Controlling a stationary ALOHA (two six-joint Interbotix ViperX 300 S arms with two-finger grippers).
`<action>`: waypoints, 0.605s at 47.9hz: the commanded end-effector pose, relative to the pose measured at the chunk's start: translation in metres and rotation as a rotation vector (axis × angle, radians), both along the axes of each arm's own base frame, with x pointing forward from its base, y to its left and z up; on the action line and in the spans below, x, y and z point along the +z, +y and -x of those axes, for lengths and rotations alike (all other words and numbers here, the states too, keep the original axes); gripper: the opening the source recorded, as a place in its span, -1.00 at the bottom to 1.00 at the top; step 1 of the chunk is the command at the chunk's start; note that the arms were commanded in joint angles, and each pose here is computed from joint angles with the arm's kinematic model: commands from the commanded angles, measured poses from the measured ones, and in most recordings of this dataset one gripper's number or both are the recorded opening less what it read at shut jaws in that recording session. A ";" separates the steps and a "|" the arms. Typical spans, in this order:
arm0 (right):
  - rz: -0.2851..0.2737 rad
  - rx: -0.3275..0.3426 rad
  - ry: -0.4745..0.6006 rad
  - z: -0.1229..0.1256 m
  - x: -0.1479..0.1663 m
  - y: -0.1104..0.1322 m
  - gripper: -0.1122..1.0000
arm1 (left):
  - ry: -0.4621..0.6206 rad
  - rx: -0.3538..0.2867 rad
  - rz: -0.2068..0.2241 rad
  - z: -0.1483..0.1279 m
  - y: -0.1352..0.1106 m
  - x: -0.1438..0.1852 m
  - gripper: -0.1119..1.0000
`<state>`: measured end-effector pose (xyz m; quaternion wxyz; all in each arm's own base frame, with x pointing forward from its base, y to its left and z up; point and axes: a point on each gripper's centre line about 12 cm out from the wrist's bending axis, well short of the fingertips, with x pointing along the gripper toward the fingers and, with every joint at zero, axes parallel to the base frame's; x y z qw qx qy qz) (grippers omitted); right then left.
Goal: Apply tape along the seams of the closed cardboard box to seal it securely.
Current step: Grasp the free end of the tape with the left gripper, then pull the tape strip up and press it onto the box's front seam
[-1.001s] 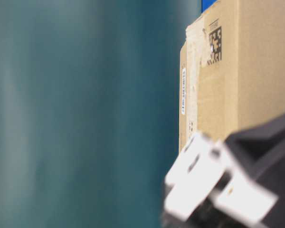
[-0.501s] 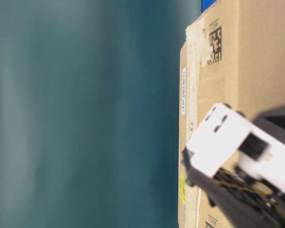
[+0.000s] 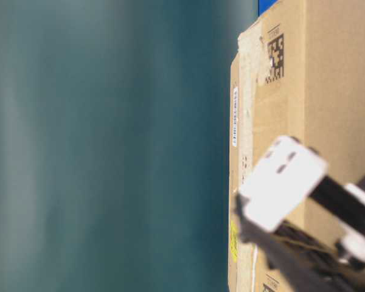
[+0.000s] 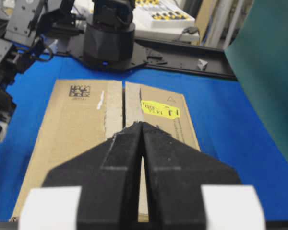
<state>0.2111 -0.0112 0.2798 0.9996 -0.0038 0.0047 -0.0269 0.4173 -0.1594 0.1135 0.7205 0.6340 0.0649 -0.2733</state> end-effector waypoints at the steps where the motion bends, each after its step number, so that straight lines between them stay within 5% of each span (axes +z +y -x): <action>1: 0.002 -0.001 -0.003 -0.002 0.002 0.000 -0.80 | -0.071 -0.003 0.025 -0.002 -0.002 0.031 -0.78; 12: 0.001 -0.001 0.003 -0.003 0.001 0.000 -0.80 | -0.126 -0.008 0.022 0.004 0.002 0.061 -0.78; 29: 0.000 -0.001 0.023 -0.003 -0.002 0.000 -0.80 | -0.197 0.015 -0.096 0.027 0.044 0.105 -0.78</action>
